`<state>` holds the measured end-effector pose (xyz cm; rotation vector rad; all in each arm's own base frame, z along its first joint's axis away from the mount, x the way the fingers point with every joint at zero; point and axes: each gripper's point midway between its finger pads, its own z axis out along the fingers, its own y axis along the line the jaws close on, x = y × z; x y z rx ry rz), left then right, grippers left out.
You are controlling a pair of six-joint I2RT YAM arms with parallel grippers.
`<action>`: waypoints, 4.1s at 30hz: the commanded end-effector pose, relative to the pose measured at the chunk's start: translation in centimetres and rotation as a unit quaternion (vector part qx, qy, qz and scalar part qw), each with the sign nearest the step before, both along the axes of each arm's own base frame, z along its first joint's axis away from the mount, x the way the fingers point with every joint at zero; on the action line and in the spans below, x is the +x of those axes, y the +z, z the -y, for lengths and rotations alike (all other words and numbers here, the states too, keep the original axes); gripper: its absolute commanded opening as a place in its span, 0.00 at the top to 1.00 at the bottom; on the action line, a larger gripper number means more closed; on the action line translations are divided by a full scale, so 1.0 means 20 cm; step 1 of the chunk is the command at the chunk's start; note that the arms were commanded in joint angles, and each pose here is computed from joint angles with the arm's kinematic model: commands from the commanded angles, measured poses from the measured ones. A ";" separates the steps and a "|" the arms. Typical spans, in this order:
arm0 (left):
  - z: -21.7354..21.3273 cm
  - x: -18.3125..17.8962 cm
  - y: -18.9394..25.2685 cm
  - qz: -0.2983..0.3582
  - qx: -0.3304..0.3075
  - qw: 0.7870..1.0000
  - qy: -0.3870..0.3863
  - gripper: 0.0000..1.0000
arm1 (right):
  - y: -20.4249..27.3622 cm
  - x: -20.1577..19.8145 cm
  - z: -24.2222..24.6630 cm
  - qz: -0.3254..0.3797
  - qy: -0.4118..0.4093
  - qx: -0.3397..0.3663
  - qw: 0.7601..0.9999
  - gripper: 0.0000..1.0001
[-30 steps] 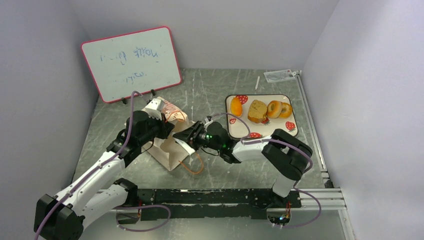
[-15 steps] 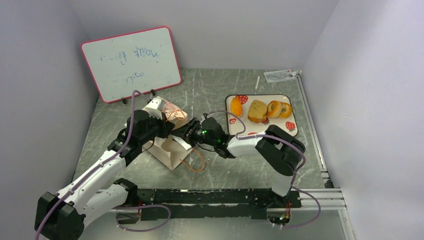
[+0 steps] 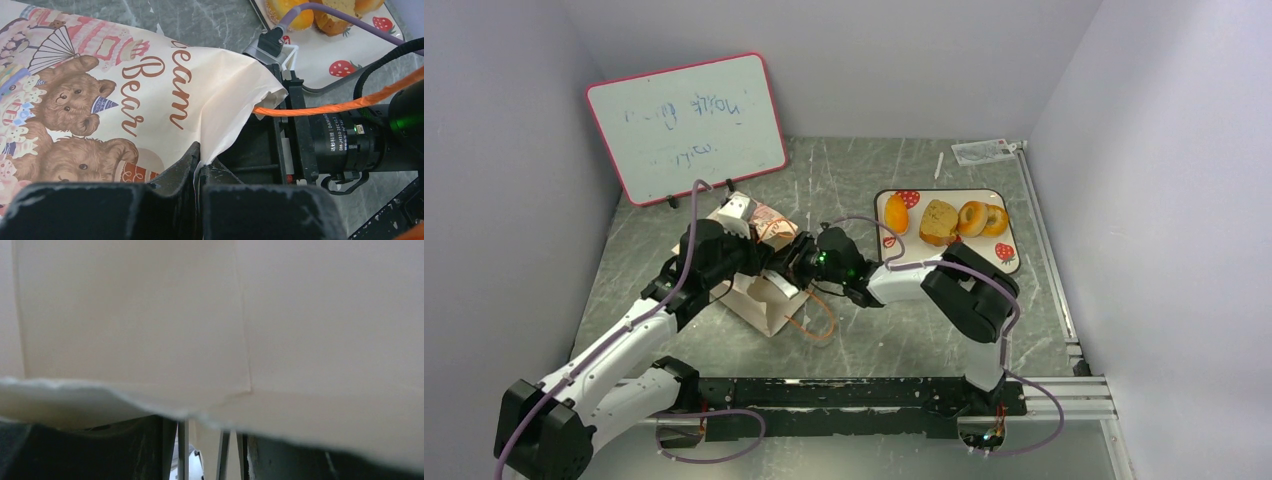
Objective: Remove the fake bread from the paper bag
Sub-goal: Take out the fake bread from the paper bag, then place the fake bread in the container.
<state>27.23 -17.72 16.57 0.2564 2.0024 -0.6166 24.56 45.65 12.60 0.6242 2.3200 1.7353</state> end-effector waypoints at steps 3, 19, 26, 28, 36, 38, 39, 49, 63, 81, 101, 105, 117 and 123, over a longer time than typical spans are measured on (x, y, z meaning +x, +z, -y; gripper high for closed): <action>0.07 -0.01 0.03 0.008 -0.008 0.999 -0.037 0.93 | 0.07 0.05 -0.05 0.021 0.004 0.027 0.999 0.53; 0.04 -0.02 0.03 0.009 0.005 0.999 -0.034 0.93 | -0.04 0.09 -0.14 0.002 0.030 0.048 0.998 0.55; 0.04 -0.01 0.04 0.012 0.002 1.000 -0.027 0.93 | -0.09 0.08 -0.12 -0.014 0.045 0.060 0.997 0.94; 0.02 0.01 0.05 0.014 0.003 1.000 -0.012 0.93 | -0.08 0.08 -0.10 -0.013 0.045 0.060 0.997 1.00; -0.08 0.10 0.11 0.012 -0.015 0.995 0.093 0.93 | -0.05 0.01 0.09 -0.004 0.029 0.050 0.998 1.00; -0.10 0.12 0.12 0.007 -0.022 0.993 0.118 0.93 | -0.05 -0.02 0.15 -0.001 0.025 0.045 0.999 1.00; -0.11 0.13 0.12 0.007 -0.024 0.992 0.125 0.93 | -0.05 -0.03 0.18 0.001 0.024 0.041 0.999 1.00; -0.15 0.15 0.13 0.002 -0.029 0.987 0.158 0.93 | 0.10 -0.13 0.37 0.041 0.009 0.030 0.999 1.00; -0.21 0.11 0.06 0.000 -0.014 0.985 0.175 0.93 | 0.24 -0.27 0.69 0.091 -0.004 -0.009 0.996 1.00; -0.22 0.20 0.01 -0.033 0.017 0.977 0.211 0.93 | 0.48 -0.33 1.03 0.134 -0.110 -0.043 0.984 1.00; -0.17 0.24 0.05 -0.033 0.022 0.980 0.193 0.93 | 0.56 -0.35 1.60 0.087 -0.345 -0.050 0.933 1.00; -0.16 0.25 0.06 -0.030 0.025 0.982 0.184 0.93 | 0.53 -0.37 1.70 0.071 -0.382 -0.052 0.920 1.00; -0.09 0.26 0.09 -0.024 0.016 0.988 0.153 0.93 | 0.43 -0.35 1.80 0.025 -0.441 -0.048 0.896 1.00; -0.07 0.28 0.11 -0.018 0.020 0.990 0.141 0.93 | 0.39 -0.33 1.79 0.006 -0.447 -0.044 0.893 1.00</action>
